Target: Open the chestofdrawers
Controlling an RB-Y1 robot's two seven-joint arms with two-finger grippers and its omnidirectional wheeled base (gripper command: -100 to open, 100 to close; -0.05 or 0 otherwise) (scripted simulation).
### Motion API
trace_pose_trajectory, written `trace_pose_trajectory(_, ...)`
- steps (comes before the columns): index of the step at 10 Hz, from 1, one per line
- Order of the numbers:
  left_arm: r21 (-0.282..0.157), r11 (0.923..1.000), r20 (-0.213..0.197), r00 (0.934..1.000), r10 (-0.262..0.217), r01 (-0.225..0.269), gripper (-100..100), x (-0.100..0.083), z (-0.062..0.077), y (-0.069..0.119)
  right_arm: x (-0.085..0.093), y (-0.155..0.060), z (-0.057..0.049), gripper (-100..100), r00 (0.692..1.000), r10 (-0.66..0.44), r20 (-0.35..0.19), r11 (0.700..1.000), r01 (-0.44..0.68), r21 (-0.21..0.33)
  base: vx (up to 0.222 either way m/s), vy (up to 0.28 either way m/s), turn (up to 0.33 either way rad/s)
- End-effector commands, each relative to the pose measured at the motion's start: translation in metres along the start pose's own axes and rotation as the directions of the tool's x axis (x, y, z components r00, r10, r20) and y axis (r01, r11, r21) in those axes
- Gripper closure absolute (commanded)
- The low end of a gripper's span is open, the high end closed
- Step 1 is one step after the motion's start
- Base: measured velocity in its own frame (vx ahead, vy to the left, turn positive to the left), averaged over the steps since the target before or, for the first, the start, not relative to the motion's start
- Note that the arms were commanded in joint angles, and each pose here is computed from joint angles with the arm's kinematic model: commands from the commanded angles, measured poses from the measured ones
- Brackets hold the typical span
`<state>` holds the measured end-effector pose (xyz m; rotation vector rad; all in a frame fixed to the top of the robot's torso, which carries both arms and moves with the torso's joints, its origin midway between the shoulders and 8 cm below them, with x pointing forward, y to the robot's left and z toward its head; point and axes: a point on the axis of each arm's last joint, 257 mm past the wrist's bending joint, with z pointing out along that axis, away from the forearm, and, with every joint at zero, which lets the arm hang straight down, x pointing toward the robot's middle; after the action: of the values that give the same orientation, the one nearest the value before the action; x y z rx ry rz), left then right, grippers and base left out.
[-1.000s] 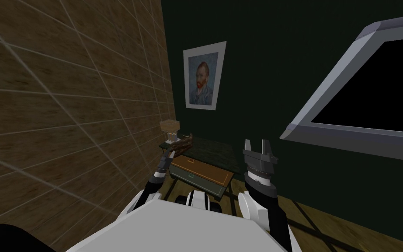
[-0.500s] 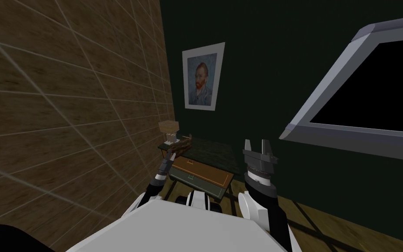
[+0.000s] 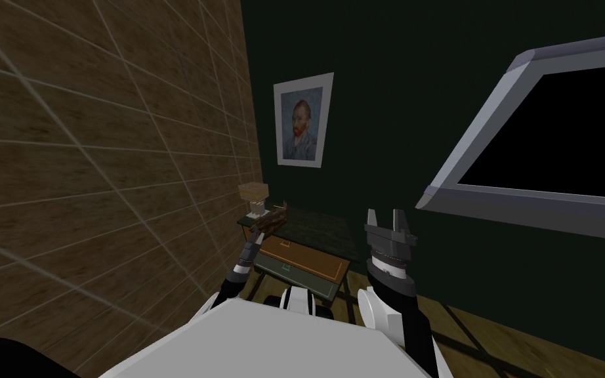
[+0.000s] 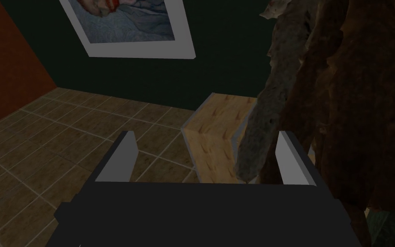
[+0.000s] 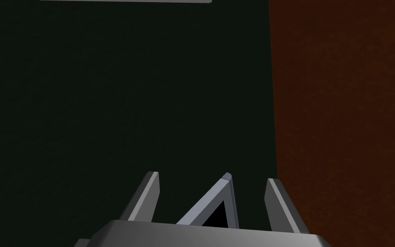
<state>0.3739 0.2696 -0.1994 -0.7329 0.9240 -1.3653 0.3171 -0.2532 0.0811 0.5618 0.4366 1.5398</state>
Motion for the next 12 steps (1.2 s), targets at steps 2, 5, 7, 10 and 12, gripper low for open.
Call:
trace_pose_trajectory(2,-0.059,0.9982,-0.006,1.0,-0.005,0.005,-100,0.006,-0.018,0.026,0.0,0.0,0.0,0,1.0,0.0,0.0,1.0,0.0,0.0,0.019,-0.008,-0.021)
trace_pose_trajectory(5,-0.079,0.9969,-0.015,0.9999,-0.009,0.007,-100,0.014,-0.032,0.04,0.0,0.0,0.0,0,1.0,0.0,0.0,1.0,0.0,0.0,0.025,-0.001,-0.028)
trace_pose_trajectory(7,-0.089,0.996,-0.019,0.9998,-0.01,0.009,-100,0.018,-0.039,0.048,0.0,0.0,0.0,0,1.0,0.0,0.0,1.0,0.0,0.0,0.023,-0.003,-0.027)
trace_pose_trajectory(10,-0.133,0.9911,-0.023,0.9997,-0.012,0.009,-100,0.021,-0.055,0.065,0.0,0.0,0.0,0,1.0,0.0,0.0,1.0,0.0,0.0,0.023,-0.004,-0.026)
trace_pose_trajectory(12,-0.15,0.9886,-0.027,0.9995,-0.014,0.01,-100,0.025,-0.065,0.073,0.0,0.0,0.0,0,1.0,0.0,0.0,1.0,0.0,0.0,0.028,0.001,-0.017)
